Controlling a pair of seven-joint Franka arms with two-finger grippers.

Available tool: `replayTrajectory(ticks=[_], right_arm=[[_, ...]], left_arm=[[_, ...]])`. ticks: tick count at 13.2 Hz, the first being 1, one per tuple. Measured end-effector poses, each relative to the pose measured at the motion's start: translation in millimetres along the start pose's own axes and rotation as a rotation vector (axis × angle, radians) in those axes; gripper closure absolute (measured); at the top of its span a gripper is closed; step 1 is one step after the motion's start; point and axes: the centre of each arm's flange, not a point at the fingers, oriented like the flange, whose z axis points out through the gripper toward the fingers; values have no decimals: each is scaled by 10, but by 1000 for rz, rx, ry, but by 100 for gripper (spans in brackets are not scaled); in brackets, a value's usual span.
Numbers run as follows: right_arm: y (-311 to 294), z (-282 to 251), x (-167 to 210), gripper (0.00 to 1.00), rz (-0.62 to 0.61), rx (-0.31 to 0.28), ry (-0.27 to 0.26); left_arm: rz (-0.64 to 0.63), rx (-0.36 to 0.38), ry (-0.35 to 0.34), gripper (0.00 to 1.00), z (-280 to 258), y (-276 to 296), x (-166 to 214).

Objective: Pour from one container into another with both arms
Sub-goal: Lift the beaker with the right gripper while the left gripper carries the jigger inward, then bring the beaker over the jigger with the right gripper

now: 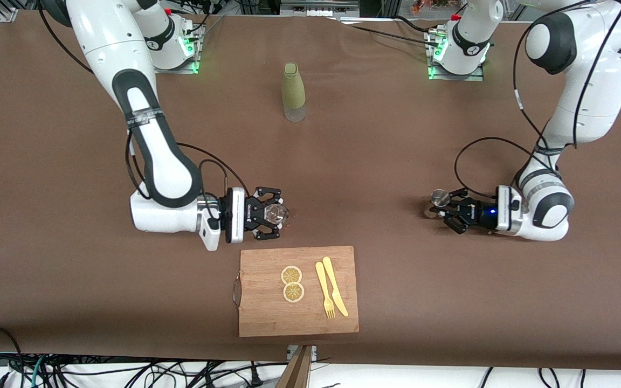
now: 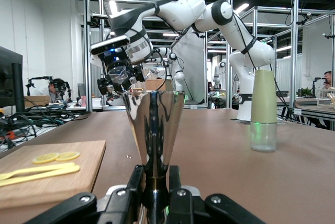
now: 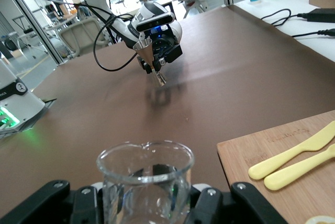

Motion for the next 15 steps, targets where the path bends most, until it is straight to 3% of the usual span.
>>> replayTrajectory(ticks=[6, 12, 15], right_arm=[[-397, 497, 474, 88, -19, -54, -128], [-520, 591, 581, 88, -49, -61, -227], [-583, 689, 614, 88, -64, -72, -260]], left_arm=[[-37, 40, 29, 77, 1351, -224, -104], [-85, 105, 91, 77, 1994, -145, -340], [-95, 105, 89, 77, 2335, -90, -415]])
